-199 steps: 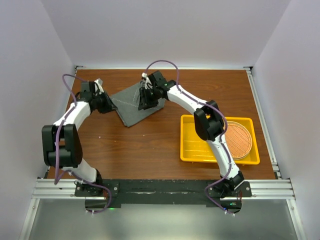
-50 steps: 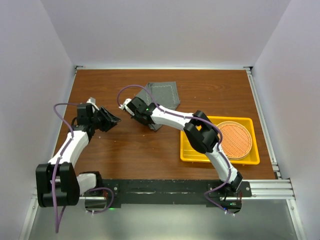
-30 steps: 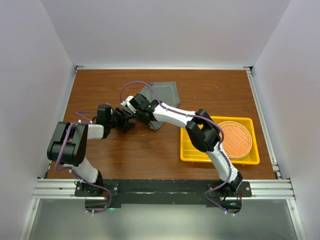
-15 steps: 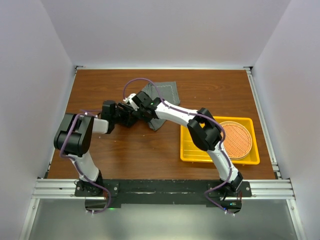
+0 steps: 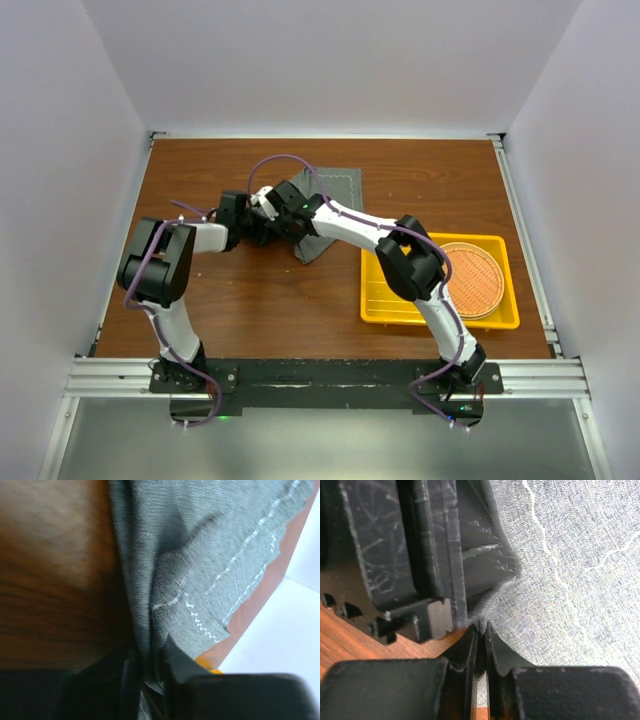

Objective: Fold the napkin, place the utensils inside, and roll it up
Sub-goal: Roll the napkin with the utensil

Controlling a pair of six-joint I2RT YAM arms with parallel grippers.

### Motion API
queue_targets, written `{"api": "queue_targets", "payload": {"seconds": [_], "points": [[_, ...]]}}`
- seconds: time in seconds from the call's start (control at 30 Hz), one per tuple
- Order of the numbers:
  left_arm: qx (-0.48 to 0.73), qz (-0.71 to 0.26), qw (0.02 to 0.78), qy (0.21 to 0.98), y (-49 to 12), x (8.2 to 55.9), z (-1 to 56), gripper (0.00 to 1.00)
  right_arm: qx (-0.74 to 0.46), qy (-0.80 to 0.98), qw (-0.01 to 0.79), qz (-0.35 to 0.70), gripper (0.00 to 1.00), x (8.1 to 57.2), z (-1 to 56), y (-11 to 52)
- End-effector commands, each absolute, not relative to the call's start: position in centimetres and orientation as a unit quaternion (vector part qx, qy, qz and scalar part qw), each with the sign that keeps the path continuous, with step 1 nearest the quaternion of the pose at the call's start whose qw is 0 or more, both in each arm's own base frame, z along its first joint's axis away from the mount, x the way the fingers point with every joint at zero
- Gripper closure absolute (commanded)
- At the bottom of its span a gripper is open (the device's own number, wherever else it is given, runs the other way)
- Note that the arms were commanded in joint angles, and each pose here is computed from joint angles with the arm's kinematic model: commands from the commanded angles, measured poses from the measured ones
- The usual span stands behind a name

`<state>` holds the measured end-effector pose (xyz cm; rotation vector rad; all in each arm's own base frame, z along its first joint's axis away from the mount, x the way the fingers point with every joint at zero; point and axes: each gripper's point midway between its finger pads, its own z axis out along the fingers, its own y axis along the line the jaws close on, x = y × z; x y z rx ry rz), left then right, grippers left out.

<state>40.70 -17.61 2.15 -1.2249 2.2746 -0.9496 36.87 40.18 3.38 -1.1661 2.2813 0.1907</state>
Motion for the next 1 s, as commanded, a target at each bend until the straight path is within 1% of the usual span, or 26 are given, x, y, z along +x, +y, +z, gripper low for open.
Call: {"api": "queue_targets", "payload": {"seconds": [0.0,0.03,0.07,0.1,0.2,0.23,0.3,0.33,0.4,0.43,0.47,0.57,0.67,0.87,0.97], "points": [[-0.438,-0.237,0.139,0.856,-16.5,35.6,-3.9,0.85,-0.477,0.842,0.229,0.107,1.00,33.0,1.3,41.1],[-0.432,-0.237,0.139,0.859,-16.5,35.5,-3.8,0.95,-0.478,0.841,0.229,0.107,1.00,32.9,1.5,41.1],[-0.431,-0.238,0.140,0.859,-16.4,35.4,-3.4,0.99,-0.476,0.842,0.228,0.109,1.00,32.9,1.5,41.1],[-0.434,-0.239,0.134,0.858,-16.5,34.9,-3.4,1.00,-0.475,0.843,0.227,0.111,1.00,32.8,1.6,41.1],[-0.436,-0.251,0.134,0.854,-16.5,34.4,-2.5,1.00,-0.470,0.846,0.221,0.118,0.93,32.2,2.1,41.0],[-0.435,-0.256,0.136,0.853,-16.6,34.4,-1.9,1.00,-0.469,0.847,0.221,0.119,0.82,31.9,2.3,40.8],[-0.439,-0.258,0.128,0.851,-16.7,33.9,-1.5,1.00,-0.463,0.843,0.242,0.128,0.68,31.9,4.3,40.7],[-0.441,-0.266,0.131,0.847,-16.8,34.0,-0.8,1.00,-0.462,0.842,0.247,0.128,0.59,31.8,4.5,40.5],[-0.461,-0.257,0.101,0.843,-16.7,32.4,-0.9,1.00,-0.461,0.836,0.263,0.138,0.54,31.6,6.3,40.6],[-0.463,-0.260,0.097,0.842,-16.8,32.2,-0.5,1.00,-0.463,0.834,0.265,0.139,0.52,31.2,6.3,40.5],[-0.463,-0.264,0.096,0.841,-17.0,32.4,0.0,1.00,-0.463,0.830,0.277,0.142,0.48,31.2,7.4,40.4],[-0.471,-0.256,0.078,0.841,-17.0,31.7,0.4,1.00,-0.467,0.821,0.292,0.148,0.41,30.5,7.7,40.5],[-0.477,-0.257,0.074,0.837,-17.0,31.5,0.9,1.00,-0.480,0.811,0.302,0.142,0.39,29.8,7.5,40.5],[-0.490,-0.248,0.056,0.834,-17.0,30.8,0.6,1.00,-0.506,0.794,0.307,0.141,0.38,27.8,6.1,41.7],[-0.494,-0.248,0.052,0.832,-17.0,30.5,0.7,1.00,-0.503,0.797,0.317,0.109,0.38,28.0,5.0,41.5]]}}
